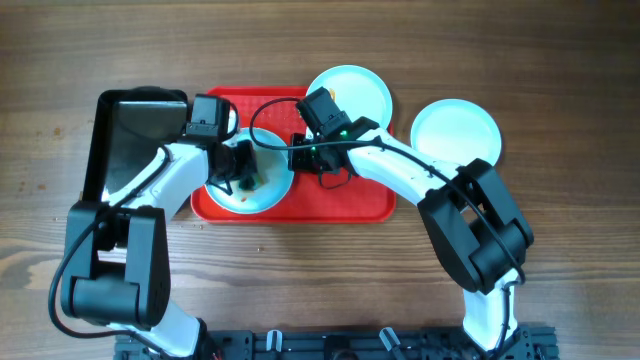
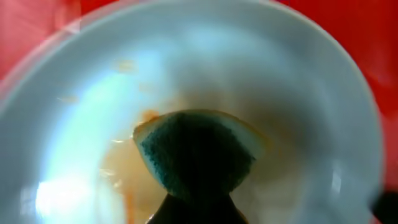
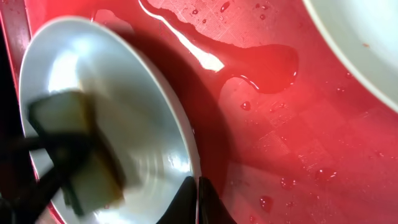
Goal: Clean dirty plates on tray and stack at the side
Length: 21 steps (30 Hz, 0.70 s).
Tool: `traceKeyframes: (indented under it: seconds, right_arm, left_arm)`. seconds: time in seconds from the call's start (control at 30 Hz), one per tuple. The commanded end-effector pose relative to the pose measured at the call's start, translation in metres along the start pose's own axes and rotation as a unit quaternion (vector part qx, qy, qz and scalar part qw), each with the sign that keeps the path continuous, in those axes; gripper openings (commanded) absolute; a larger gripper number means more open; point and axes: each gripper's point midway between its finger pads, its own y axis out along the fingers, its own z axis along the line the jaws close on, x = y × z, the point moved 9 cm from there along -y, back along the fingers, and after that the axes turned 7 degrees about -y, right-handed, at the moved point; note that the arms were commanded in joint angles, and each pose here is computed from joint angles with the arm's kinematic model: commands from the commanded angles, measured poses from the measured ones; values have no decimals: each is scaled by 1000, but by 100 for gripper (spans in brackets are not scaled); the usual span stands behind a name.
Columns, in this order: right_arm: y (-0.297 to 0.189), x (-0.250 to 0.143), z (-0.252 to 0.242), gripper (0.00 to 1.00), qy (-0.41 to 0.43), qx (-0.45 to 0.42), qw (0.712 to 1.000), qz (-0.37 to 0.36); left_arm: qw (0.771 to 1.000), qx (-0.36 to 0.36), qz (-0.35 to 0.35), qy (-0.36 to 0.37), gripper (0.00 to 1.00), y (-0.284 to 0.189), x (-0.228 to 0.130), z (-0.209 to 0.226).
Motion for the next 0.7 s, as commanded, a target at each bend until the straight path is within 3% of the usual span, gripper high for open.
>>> traceKeyframes:
  seconds: [0.0,0.13,0.3,0.47,0.6,0.67]
  right_arm:
    - [8,-2,-2,4,3,-1,1000,9]
    - [8,-2,-2,4,2,-1,1000,9]
    - [8,-2,1,4,-8,13,1000,12]
    - [8,-2,5,5,-25,30,999,13]
    - [13,-2,2,31,-22,23,999,14]
    - [22,-5,-3,32,-8,18,1000,22]
  left_arm:
    - [989,125,-74,-28,4,2,12,20]
    - [993,114,-14,-27,4,4,-4,22]
    - [993,23,113,0,4,2,-33,12]
    - [995,15,101,1,4,3,-29,10]
    - [996,9,85,2,4,4,-24,8]
    - [997,8,82,0,4,4,-22,9]
